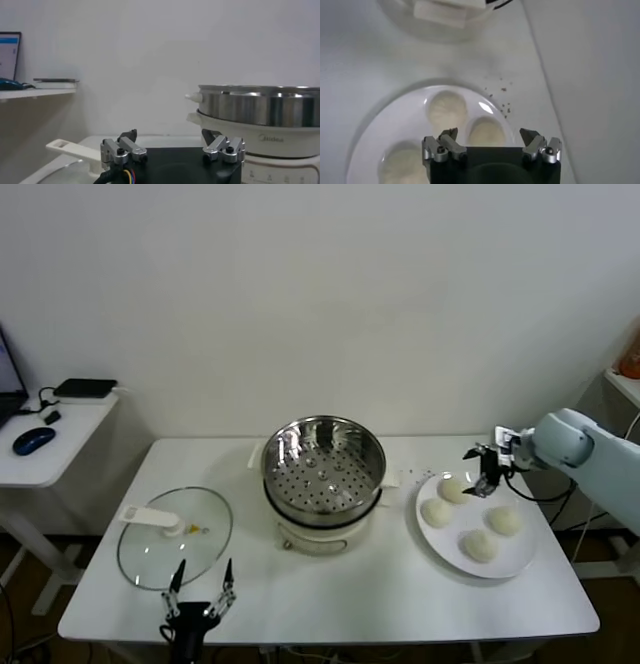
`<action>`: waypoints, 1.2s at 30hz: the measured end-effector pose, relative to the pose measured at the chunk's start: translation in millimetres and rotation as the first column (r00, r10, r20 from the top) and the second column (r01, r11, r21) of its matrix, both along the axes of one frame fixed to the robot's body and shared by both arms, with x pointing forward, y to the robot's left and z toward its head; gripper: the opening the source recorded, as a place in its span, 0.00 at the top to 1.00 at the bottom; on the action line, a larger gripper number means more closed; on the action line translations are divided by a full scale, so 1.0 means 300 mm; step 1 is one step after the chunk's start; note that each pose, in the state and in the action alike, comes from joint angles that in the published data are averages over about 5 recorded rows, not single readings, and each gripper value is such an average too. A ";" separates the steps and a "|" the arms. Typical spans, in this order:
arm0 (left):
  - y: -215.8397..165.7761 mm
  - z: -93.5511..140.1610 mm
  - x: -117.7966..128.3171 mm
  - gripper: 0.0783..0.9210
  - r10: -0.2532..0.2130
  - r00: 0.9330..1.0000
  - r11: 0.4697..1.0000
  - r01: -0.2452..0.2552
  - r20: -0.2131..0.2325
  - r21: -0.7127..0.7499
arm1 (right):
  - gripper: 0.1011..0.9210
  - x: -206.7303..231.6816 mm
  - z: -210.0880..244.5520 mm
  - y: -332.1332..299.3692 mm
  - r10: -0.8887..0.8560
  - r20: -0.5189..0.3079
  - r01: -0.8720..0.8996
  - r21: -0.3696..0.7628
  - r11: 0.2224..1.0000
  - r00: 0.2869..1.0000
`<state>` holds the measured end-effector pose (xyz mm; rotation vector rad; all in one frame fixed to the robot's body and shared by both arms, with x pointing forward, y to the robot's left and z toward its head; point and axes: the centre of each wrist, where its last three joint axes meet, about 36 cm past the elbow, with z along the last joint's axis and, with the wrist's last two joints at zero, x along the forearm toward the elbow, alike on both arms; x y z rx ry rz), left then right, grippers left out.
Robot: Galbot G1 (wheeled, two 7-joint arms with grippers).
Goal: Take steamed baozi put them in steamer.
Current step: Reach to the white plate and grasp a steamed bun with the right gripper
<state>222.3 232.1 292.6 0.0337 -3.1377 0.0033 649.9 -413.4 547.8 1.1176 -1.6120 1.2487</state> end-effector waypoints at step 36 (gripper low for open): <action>0.032 -0.063 -0.018 0.12 0.000 0.999 0.999 0.002 -0.041 0.038 | 0.12 0.264 -0.214 0.104 0.073 -0.140 -0.098 -0.180 0.979 0.988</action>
